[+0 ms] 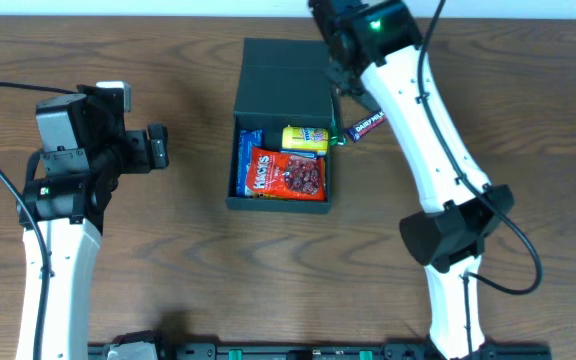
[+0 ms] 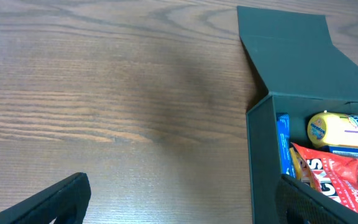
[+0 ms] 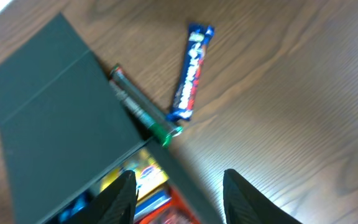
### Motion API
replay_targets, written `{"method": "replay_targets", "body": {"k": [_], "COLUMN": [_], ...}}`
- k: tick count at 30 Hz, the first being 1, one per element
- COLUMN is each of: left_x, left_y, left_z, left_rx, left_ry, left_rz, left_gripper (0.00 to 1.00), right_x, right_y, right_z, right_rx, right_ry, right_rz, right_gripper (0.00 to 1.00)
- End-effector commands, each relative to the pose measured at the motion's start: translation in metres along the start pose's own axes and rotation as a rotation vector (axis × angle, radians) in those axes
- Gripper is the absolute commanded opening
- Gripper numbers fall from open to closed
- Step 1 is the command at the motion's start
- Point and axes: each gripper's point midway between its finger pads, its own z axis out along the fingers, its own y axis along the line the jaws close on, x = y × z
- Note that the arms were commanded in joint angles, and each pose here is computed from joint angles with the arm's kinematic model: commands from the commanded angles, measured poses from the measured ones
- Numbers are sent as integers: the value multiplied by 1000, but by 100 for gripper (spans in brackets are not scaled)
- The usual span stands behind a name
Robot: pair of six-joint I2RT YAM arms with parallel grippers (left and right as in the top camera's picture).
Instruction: Pack container
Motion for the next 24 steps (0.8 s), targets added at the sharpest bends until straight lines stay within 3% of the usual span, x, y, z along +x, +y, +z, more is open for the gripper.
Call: {"method": "replay_targets", "body": {"k": [1, 7, 18, 21, 22, 24], "left_x": [-13, -12, -10, -9, -9, -8], "left_y": [0, 0, 0, 0, 0, 0], "left_z": [-9, -9, -9, -9, -9, -9], "left_rx": [-6, -6, -6, -6, -6, -5], "left_ry": [-36, -32, -23, -22, -21, -19], "left_rz": [1, 0, -2, -2, -2, -3], "left_gripper": [95, 95, 95, 95, 95, 95], "right_x": [-4, -14, 2, 8, 11, 18], "right_y": [-8, -21, -26, -23, -19, -7], "right_z": [23, 53, 106, 109, 108, 101], "right_rx": [17, 47, 102, 82, 58, -25], "right_ry": [84, 169, 318, 346, 359, 388], "right_rz": [-68, -5, -3, -56, -102, -236], "right_gripper": [52, 77, 88, 82, 75, 49]}}
